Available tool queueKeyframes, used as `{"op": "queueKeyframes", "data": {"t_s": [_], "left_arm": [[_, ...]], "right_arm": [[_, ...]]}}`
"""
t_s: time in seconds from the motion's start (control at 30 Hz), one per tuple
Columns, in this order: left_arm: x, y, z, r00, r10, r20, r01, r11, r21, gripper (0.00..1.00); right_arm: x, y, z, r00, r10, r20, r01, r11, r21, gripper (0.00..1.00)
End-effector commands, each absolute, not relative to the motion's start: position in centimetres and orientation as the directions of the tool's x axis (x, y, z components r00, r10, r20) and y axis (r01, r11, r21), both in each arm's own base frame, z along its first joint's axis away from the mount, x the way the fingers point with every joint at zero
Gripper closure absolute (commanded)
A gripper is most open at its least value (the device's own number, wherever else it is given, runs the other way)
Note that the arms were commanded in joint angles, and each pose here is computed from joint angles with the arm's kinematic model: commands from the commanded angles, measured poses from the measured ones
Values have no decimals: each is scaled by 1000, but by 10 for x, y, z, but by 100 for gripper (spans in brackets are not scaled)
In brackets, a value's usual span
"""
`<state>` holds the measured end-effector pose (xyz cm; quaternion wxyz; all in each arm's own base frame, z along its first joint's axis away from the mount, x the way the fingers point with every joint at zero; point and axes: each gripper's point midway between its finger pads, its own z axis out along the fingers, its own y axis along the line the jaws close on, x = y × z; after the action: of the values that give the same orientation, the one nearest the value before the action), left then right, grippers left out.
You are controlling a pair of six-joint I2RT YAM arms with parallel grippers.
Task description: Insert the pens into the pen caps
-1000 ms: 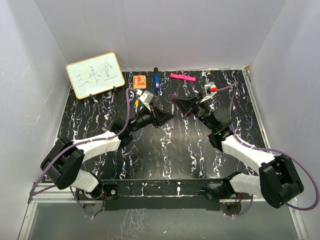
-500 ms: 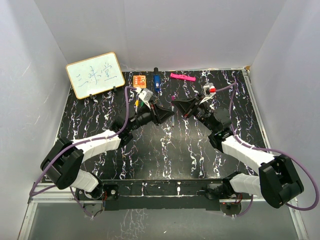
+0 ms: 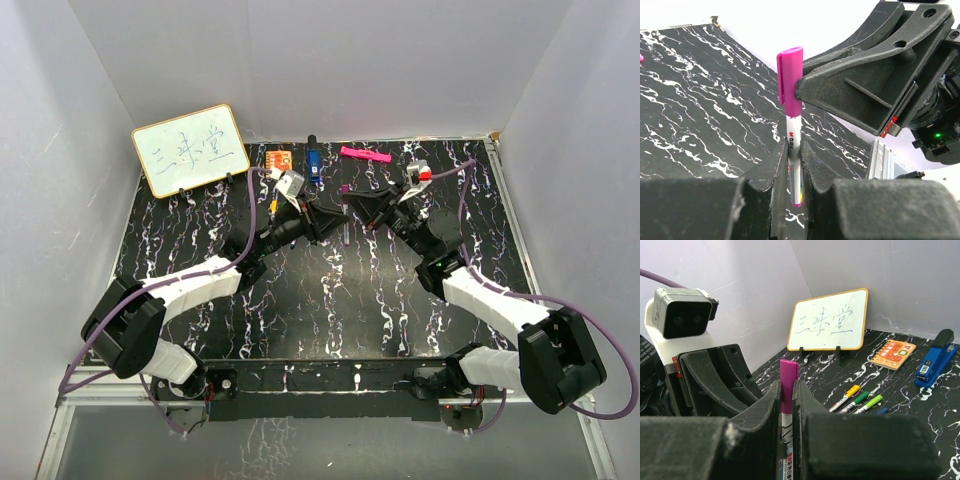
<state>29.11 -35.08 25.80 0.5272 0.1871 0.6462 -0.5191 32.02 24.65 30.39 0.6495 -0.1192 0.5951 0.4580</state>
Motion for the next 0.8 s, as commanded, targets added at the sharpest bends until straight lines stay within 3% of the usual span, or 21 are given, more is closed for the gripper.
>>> {"op": "queueKeyframes", "data": {"t_s": [0.0,0.43,0.77], "left_arm": [[295,-335,363,-125,-484,-866,873,362,-328,100],[307,-313,395,-12,-547,-837,867,411,-281,100],[308,-281,425,128,-581,-804,834,502,-230,100]], "right_arm": [[320,257,267,-219,337,-916,-715,584,385,100],[318,277,228,-218,165,-962,-656,705,269,100],[318,278,205,-261,129,-957,-620,737,268,100]]}}
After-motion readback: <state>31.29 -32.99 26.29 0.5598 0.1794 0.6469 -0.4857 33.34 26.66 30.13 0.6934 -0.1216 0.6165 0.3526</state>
